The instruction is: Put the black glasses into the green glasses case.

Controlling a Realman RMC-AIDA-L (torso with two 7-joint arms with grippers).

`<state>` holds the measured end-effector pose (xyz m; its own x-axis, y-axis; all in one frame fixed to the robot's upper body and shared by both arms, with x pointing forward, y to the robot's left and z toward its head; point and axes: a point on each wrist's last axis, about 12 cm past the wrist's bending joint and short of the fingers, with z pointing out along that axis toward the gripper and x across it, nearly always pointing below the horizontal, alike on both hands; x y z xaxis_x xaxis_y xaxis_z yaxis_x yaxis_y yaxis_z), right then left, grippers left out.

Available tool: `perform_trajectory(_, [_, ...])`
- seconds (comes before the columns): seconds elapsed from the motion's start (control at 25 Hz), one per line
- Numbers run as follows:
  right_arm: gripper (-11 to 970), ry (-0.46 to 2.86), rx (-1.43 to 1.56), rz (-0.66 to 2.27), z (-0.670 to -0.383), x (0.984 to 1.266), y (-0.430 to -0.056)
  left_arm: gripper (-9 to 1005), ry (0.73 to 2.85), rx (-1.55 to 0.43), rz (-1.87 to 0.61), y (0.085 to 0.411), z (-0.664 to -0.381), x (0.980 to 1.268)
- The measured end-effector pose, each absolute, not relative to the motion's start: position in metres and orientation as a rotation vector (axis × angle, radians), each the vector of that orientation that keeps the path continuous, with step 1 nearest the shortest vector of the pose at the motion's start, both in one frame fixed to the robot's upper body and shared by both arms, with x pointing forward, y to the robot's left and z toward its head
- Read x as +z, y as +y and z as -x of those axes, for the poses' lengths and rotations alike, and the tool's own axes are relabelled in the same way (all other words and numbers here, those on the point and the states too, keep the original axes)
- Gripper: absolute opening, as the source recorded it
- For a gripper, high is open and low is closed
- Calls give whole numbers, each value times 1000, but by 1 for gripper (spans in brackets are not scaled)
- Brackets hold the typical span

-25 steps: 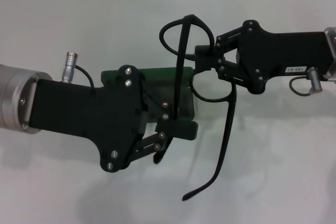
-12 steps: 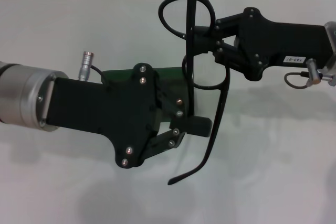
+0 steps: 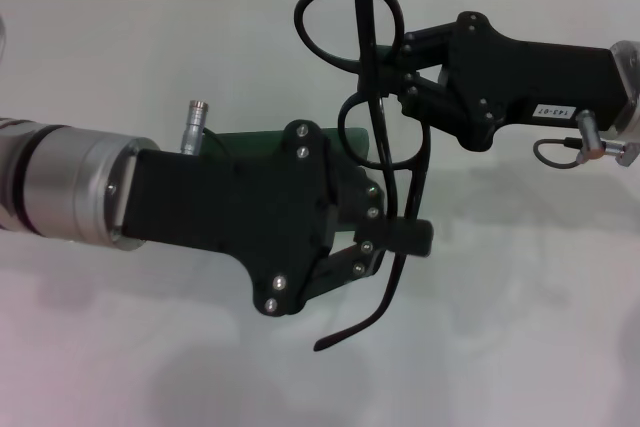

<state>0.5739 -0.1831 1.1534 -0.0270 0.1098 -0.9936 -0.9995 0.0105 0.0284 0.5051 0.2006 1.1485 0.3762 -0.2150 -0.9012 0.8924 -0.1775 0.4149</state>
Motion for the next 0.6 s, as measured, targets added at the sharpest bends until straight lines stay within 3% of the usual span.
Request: perform_trajectory(0.6, [96, 1156, 1275, 1104, -573, 1152, -182, -2, 736, -1051, -1359, 193, -516, 1145])
